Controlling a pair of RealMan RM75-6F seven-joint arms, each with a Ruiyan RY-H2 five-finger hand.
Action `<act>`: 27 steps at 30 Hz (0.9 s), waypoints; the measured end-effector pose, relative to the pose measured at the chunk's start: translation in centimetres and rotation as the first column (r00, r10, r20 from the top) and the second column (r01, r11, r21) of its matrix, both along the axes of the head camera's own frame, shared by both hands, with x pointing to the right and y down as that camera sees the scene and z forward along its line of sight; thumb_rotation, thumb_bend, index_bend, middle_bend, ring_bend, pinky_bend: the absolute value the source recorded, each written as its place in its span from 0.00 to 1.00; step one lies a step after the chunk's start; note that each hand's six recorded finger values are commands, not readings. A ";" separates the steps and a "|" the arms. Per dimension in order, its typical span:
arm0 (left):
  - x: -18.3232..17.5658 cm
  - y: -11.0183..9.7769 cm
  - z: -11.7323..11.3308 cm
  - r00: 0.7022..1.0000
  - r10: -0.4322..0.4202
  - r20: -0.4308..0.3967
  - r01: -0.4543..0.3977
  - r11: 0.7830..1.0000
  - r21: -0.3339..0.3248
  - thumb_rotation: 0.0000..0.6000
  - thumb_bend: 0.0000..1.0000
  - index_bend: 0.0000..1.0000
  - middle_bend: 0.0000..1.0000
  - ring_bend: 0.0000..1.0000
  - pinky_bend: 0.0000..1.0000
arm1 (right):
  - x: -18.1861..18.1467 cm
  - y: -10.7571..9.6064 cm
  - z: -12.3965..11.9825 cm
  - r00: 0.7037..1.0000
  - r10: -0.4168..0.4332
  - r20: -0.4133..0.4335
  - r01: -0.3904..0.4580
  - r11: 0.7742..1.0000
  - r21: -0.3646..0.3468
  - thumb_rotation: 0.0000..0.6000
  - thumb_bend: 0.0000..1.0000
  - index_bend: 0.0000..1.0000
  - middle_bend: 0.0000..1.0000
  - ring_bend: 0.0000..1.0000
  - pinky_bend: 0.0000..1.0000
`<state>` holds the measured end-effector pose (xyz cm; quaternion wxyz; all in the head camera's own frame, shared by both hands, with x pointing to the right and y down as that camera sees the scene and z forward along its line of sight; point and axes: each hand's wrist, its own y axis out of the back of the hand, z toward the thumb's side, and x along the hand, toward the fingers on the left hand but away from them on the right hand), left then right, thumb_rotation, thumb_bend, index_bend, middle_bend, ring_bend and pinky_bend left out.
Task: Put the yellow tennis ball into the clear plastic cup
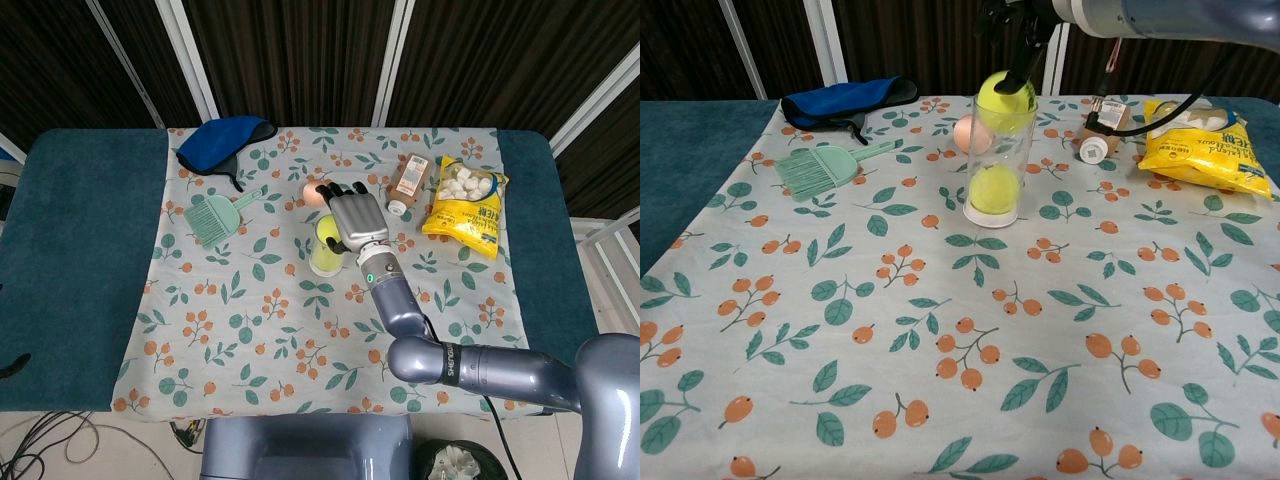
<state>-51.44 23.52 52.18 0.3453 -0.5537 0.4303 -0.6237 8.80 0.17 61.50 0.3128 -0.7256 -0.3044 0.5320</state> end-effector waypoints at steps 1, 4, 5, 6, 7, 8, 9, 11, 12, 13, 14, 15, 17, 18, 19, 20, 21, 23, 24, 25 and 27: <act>0.0 0.0 0.0 1.000 0.001 0.001 -0.001 1.000 0.000 1.00 0.00 0.12 0.00 0.01 0.06 | 0.1 0.0 -0.1 1.000 0.000 -0.001 0.000 1.000 -0.002 1.00 0.39 0.13 0.15 0.23 0.09; 0.1 0.0 0.0 1.000 0.002 0.003 -0.002 1.000 -0.001 1.00 0.00 0.12 0.00 0.01 0.06 | 0.3 0.1 -0.4 1.000 -0.008 -0.003 0.008 1.000 -0.012 1.00 0.39 0.13 0.15 0.23 0.09; 0.1 0.1 0.0 1.000 0.003 0.004 -0.003 1.000 -0.001 1.00 0.00 0.12 0.00 0.01 0.06 | 0.4 0.1 -0.5 1.000 -0.012 -0.003 0.012 1.000 -0.013 1.00 0.39 0.13 0.15 0.23 0.09; 0.1 0.1 0.0 1.000 0.003 0.006 -0.003 1.000 0.000 1.00 0.00 0.12 0.00 0.01 0.06 | 0.5 0.1 -0.6 1.000 -0.013 -0.002 0.013 1.000 -0.013 1.00 0.39 0.13 0.15 0.23 0.09; 0.1 0.1 0.0 1.000 0.003 0.008 -0.003 1.000 0.000 1.00 0.00 0.12 0.00 0.01 0.06 | 0.5 0.1 -0.8 1.000 -0.014 -0.001 0.014 1.000 -0.012 1.00 0.39 0.13 0.15 0.23 0.09; 0.1 0.1 0.0 1.000 0.002 0.009 -0.002 1.000 0.000 1.00 0.00 0.12 0.00 0.01 0.06 | 0.6 0.0 -1.0 1.000 -0.014 0.001 0.014 1.000 -0.010 1.00 0.39 0.13 0.15 0.23 0.09; 0.0 0.1 0.0 1.000 0.000 0.010 0.000 1.000 0.000 1.00 0.00 0.12 0.00 0.01 0.06 | 0.7 -0.1 -1.1 1.000 -0.012 0.002 0.012 1.000 -0.007 1.00 0.39 0.13 0.15 0.23 0.09; 0.0 0.1 0.0 1.000 -0.001 0.013 0.001 1.000 0.001 1.00 0.00 0.12 0.00 0.01 0.06 | 1.1 -0.3 -1.5 1.000 -0.005 0.003 0.005 1.000 0.005 1.00 0.39 0.13 0.15 0.23 0.08; 0.0 0.1 0.0 1.000 -0.002 0.014 0.002 1.000 0.001 1.00 0.00 0.12 0.00 0.01 0.06 | 1.4 -0.5 -1.8 1.000 -0.001 0.002 0.001 1.000 0.013 1.00 0.39 0.13 0.15 0.23 0.08; 0.0 0.1 0.1 1.000 -0.002 0.014 0.002 1.000 0.000 1.00 0.00 0.12 0.00 0.01 0.06 | 1.8 -0.6 -2.1 1.000 0.003 -0.001 -0.003 1.000 0.024 1.00 0.39 0.13 0.15 0.23 0.08; 0.0 0.0 0.1 1.000 -0.002 0.014 0.002 1.000 -0.001 1.00 0.00 0.12 0.00 0.01 0.06 | 2.3 -0.8 -2.5 1.000 0.006 -0.004 -0.006 0.999 0.041 1.00 0.39 0.13 0.15 0.23 0.08; 0.0 0.0 0.1 1.000 -0.002 0.015 0.002 1.000 -0.001 1.00 0.00 0.12 0.00 0.01 0.06 | 2.8 -0.9 -2.8 1.000 0.007 -0.007 -0.007 0.998 0.055 1.00 0.39 0.13 0.15 0.23 0.07; 0.0 0.1 0.1 1.000 0.000 0.015 0.000 1.000 -0.001 1.00 0.00 0.12 0.00 0.01 0.06 | 4.2 -1.0 -3.7 1.000 0.009 -0.017 -0.008 0.996 0.093 1.00 0.39 0.13 0.15 0.22 0.07; 0.1 0.1 0.1 1.000 0.001 0.015 -0.001 1.000 -0.001 1.00 0.00 0.12 0.00 0.01 0.06 | 4.9 -0.9 -4.0 1.000 0.010 -0.022 -0.008 0.994 0.110 1.00 0.39 0.13 0.15 0.22 0.07; 0.1 0.1 0.1 1.000 0.002 0.015 -0.002 1.000 0.000 1.00 0.00 0.12 0.00 0.01 0.06 | 5.7 -0.9 -4.4 1.000 0.012 -0.028 -0.008 0.992 0.129 1.00 0.39 0.13 0.15 0.22 0.07; 0.1 0.1 0.1 1.000 0.004 0.016 -0.004 1.000 0.000 1.00 0.00 0.12 0.00 0.01 0.06 | 6.9 -0.7 -4.9 0.999 0.015 -0.035 -0.010 0.988 0.155 1.00 0.39 0.13 0.14 0.22 0.06; 0.2 0.1 0.1 1.000 0.006 0.017 -0.006 1.000 0.000 1.00 0.00 0.12 0.00 0.01 0.06 | 7.8 -0.4 -5.3 0.999 0.018 -0.039 -0.011 0.985 0.175 1.00 0.39 0.13 0.14 0.22 0.06; 0.4 0.2 0.1 1.000 0.010 0.018 -0.010 1.000 0.000 1.00 0.00 0.12 0.00 0.01 0.06 | 10.1 0.3 -6.3 0.999 0.024 -0.045 -0.013 0.975 0.221 1.00 0.39 0.12 0.14 0.22 0.06; 0.5 0.2 0.2 1.000 0.011 0.018 -0.011 1.000 0.000 1.00 0.00 0.12 0.00 0.01 0.06 | 11.2 0.7 -6.7 0.999 0.026 -0.047 -0.014 0.971 0.241 1.00 0.39 0.12 0.14 0.21 0.06; 0.5 0.2 0.2 1.000 0.013 0.019 -0.013 1.000 0.000 1.00 0.00 0.12 0.00 0.01 0.06 | 12.2 1.2 -7.0 0.998 0.026 -0.048 -0.013 0.966 0.260 1.00 0.39 0.12 0.14 0.21 0.06; 0.6 0.2 0.2 1.000 0.017 0.022 -0.018 1.000 0.001 1.00 0.00 0.12 0.00 0.01 0.06 | 14.6 2.6 -7.8 0.998 0.024 -0.056 -0.006 0.953 0.303 1.00 0.39 0.12 0.14 0.20 0.05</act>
